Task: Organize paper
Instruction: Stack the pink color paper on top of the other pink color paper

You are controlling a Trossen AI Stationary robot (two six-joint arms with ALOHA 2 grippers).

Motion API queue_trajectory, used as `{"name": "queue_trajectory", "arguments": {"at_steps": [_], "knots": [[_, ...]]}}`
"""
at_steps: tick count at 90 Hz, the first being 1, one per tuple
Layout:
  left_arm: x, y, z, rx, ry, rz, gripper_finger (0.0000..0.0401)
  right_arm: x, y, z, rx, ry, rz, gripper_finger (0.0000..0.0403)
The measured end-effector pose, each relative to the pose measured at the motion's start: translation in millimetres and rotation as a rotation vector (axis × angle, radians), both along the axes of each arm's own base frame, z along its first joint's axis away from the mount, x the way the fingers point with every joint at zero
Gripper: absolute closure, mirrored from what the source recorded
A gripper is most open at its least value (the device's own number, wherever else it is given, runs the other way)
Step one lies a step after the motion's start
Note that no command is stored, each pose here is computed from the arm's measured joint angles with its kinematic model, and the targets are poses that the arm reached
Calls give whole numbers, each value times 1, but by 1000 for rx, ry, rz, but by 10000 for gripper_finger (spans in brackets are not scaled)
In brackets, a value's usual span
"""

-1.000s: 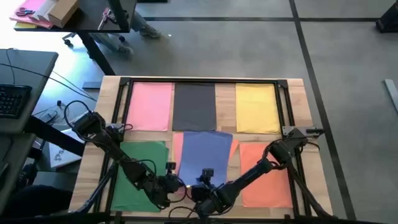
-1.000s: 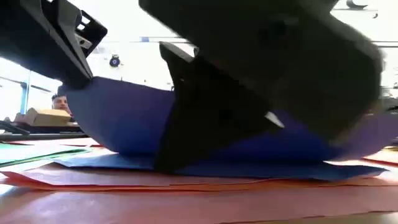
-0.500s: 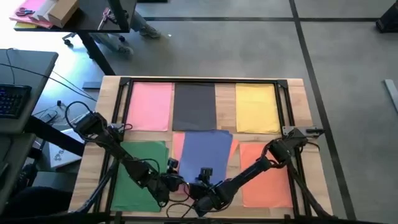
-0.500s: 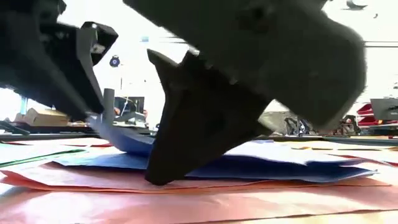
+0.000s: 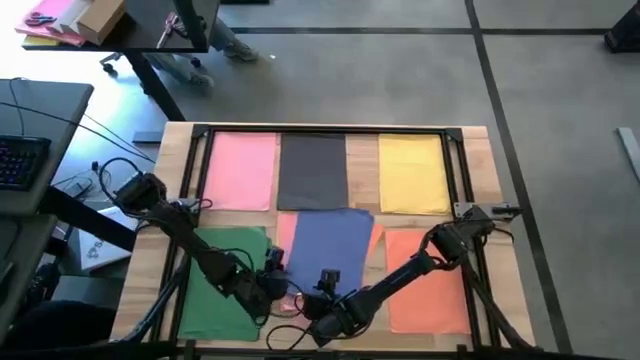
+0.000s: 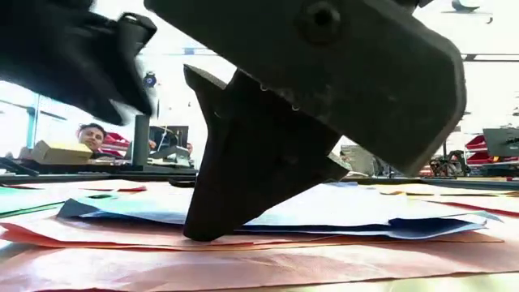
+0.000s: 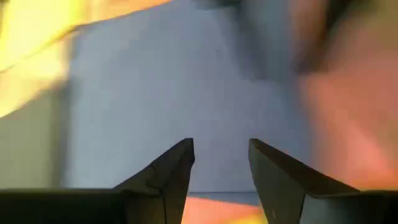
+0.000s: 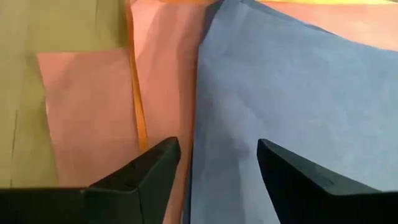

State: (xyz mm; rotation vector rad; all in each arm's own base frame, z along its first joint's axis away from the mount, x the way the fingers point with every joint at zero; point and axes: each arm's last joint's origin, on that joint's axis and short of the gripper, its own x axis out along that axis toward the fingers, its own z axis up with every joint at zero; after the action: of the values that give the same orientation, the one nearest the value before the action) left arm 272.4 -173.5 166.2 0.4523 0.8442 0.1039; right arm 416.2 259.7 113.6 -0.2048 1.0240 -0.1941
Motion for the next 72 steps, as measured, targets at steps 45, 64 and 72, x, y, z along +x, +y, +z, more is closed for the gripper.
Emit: {"name": "queue_trajectory", "arguments": {"at_steps": [45,64,72], "knots": [[-1,46,-63,-228,123,100,266,0,-5,-2,-107,-20,-9,192],[-4,42,-64,-227,128,85,266,0,-6,4,-141,-15,4,192],[-4,42,-64,-225,130,85,266,2,-5,13,-141,-5,10,192]]}}
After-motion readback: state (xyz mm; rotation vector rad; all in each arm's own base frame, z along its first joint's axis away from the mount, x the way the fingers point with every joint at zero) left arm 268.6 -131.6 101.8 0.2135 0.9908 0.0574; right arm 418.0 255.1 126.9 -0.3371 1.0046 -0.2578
